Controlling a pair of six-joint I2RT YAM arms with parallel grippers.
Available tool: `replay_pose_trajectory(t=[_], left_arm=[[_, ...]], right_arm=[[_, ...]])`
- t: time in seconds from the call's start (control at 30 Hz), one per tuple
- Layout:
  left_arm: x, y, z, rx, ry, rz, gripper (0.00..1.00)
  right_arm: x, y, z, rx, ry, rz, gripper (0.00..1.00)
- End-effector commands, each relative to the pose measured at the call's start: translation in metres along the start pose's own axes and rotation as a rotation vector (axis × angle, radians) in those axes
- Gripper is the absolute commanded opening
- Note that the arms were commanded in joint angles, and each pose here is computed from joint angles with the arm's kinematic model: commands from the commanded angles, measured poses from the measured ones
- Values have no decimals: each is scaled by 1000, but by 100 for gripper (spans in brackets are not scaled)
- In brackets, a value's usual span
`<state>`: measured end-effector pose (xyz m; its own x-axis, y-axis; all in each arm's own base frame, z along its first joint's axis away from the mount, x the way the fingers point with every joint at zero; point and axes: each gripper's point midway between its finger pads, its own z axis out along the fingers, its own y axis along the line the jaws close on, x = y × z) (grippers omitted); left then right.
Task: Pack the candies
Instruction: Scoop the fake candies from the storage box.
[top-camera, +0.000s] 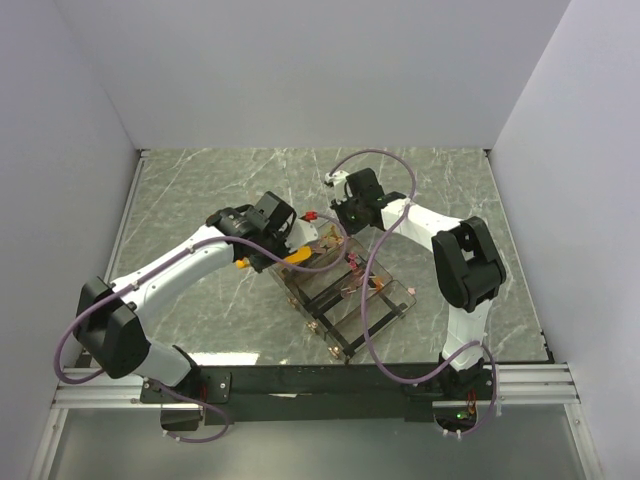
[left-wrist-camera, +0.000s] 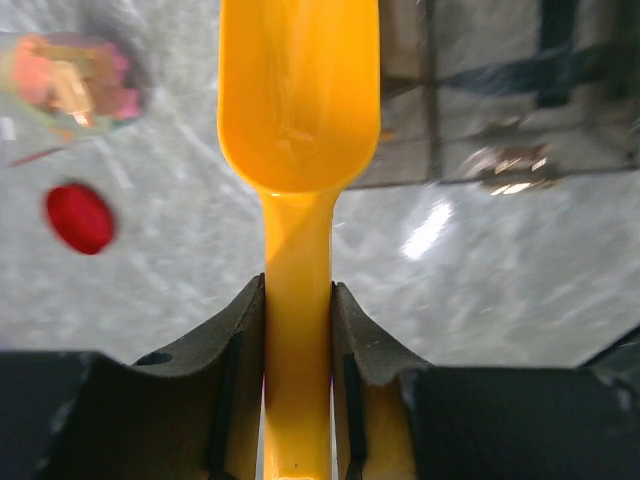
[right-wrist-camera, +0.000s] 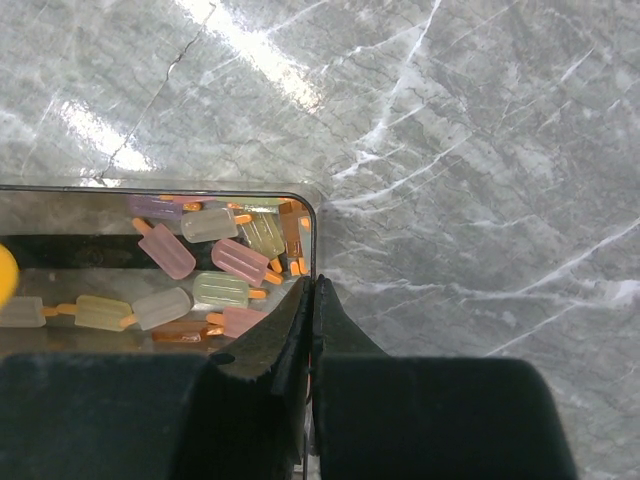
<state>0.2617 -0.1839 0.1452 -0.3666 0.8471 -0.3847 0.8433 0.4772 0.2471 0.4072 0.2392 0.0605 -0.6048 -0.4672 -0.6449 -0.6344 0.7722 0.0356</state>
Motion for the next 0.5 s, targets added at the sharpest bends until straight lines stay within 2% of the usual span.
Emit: replay_pose_trajectory(t=[0.0,0.3,0.47], left_arm=[[-6,28,-12,-92,19,212,1],[17,33,-4,-106,165,430,1],[15,30,-1,-130,236,514,1]], right_arm=[[-24,3,-14,12,-80,-42,3],[-28,9,-13,-5,-105,-35,4],[-30,11,-12,-9,-114,-36,4]])
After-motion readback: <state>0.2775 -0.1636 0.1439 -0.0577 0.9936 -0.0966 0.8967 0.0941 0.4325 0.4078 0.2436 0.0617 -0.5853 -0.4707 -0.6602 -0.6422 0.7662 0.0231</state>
